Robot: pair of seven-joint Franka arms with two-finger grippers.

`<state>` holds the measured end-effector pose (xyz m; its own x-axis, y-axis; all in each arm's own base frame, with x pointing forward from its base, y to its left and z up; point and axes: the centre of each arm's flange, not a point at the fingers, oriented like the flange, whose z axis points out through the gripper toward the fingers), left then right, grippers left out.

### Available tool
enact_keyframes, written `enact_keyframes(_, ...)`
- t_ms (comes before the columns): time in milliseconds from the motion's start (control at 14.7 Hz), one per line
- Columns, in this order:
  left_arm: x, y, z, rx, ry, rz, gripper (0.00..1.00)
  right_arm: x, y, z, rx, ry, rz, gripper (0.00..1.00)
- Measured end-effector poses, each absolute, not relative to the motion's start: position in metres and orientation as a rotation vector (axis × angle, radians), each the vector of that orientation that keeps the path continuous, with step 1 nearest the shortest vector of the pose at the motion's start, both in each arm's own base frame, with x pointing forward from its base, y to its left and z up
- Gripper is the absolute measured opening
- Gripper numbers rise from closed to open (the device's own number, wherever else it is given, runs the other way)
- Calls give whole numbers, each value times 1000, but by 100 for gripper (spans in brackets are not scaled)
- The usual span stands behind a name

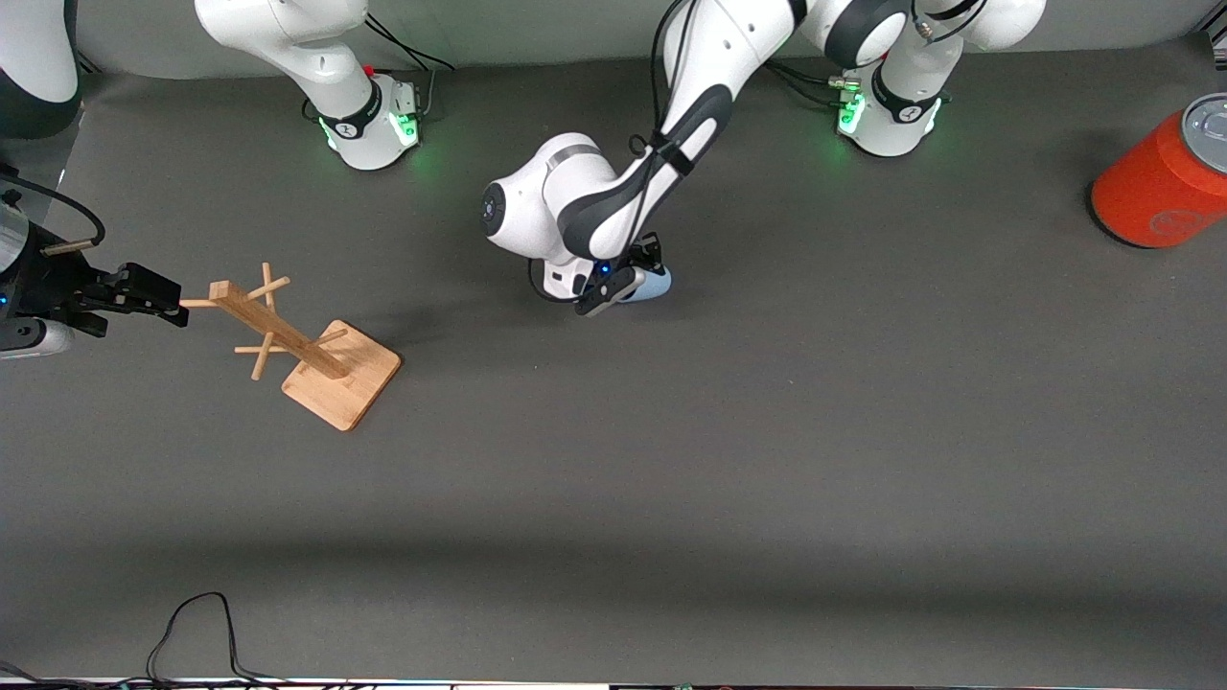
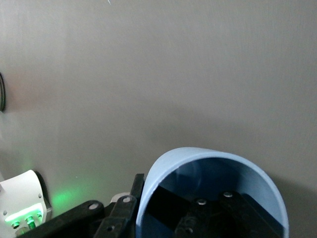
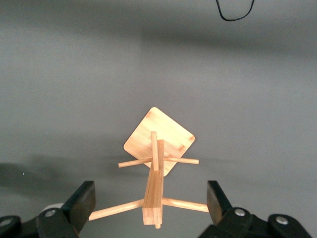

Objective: Rotate and upright cup with both arms
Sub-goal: 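Rotate the cup with the left gripper until its opening faces up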

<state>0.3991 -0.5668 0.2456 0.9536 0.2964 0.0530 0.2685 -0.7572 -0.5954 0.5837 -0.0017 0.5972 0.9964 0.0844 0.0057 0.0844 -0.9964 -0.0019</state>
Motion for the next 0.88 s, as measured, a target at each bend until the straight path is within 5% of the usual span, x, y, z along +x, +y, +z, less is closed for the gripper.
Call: enact_keyframes(883,541,-405,477,-2944,-472,274,6,584,1,597,-3129,-137,-8,100)
